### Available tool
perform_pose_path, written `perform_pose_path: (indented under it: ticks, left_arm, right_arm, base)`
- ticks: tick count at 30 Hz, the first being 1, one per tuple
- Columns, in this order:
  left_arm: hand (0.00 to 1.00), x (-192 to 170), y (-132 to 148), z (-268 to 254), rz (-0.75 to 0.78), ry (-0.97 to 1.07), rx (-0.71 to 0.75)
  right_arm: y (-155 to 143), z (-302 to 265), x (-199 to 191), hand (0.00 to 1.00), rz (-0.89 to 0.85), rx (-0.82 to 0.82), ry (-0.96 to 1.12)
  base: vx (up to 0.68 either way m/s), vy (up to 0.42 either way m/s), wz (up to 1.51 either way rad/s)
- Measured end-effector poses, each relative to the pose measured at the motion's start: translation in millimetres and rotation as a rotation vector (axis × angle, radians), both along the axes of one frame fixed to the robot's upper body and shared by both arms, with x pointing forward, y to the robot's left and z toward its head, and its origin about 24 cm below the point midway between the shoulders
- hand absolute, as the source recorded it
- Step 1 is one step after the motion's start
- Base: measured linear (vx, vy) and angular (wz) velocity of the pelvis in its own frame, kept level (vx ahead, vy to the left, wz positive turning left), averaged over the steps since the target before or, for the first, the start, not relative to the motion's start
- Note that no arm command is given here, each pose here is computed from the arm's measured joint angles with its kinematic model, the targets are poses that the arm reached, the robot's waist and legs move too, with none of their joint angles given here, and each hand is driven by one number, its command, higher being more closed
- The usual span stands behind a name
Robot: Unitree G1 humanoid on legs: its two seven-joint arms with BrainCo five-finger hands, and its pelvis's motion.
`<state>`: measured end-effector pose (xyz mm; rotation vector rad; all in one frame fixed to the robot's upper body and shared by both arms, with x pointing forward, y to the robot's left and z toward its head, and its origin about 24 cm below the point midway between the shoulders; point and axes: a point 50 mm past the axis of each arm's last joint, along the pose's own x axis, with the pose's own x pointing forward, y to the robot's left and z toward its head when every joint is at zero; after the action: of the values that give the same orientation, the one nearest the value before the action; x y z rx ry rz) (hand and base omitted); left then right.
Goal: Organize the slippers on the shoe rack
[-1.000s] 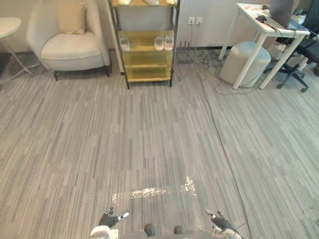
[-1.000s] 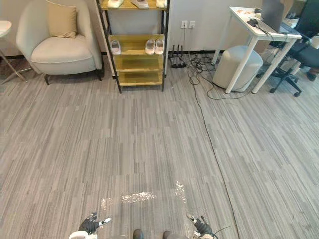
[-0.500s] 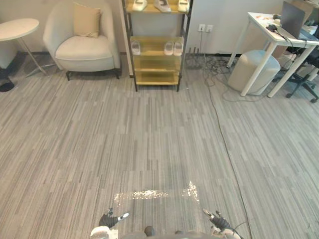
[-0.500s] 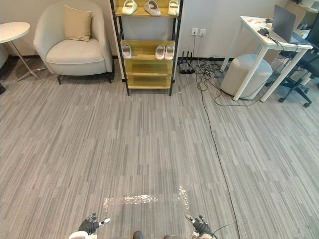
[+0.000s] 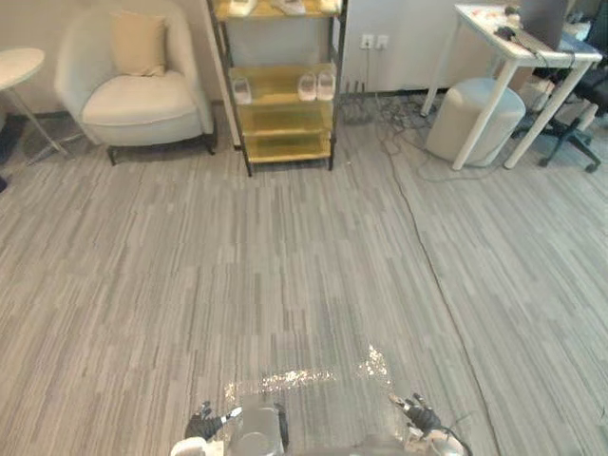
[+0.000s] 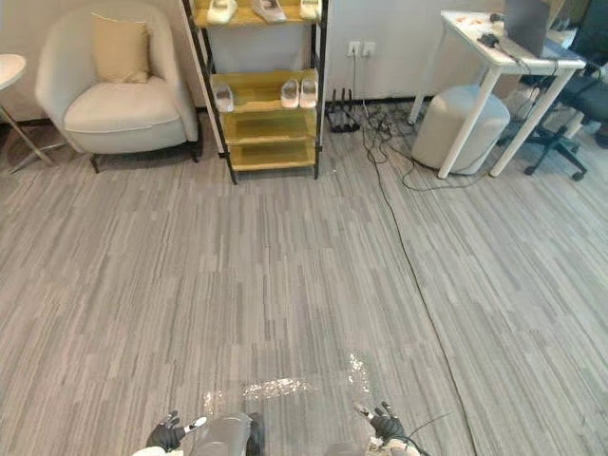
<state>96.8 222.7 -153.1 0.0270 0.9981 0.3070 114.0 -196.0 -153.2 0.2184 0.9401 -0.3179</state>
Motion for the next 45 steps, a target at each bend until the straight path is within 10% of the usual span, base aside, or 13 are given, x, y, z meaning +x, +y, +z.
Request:
perform_pose_path:
  ticks: [25,45]
  left_arm:
    - [0.00,49,-58,8,0.038,-0.139,-0.152]
    - [0.00,43,-29,9,-0.031,-0.112,-0.062]
  right_arm:
    - [-5,19,32,0.00,0.062,-0.045,-0.139]
    - [11,7,15,0.00,0.094,-0.013,-0.055]
  base:
    - [0.48,-0.066,0.18]
    - [0.43,0.115,-0.21]
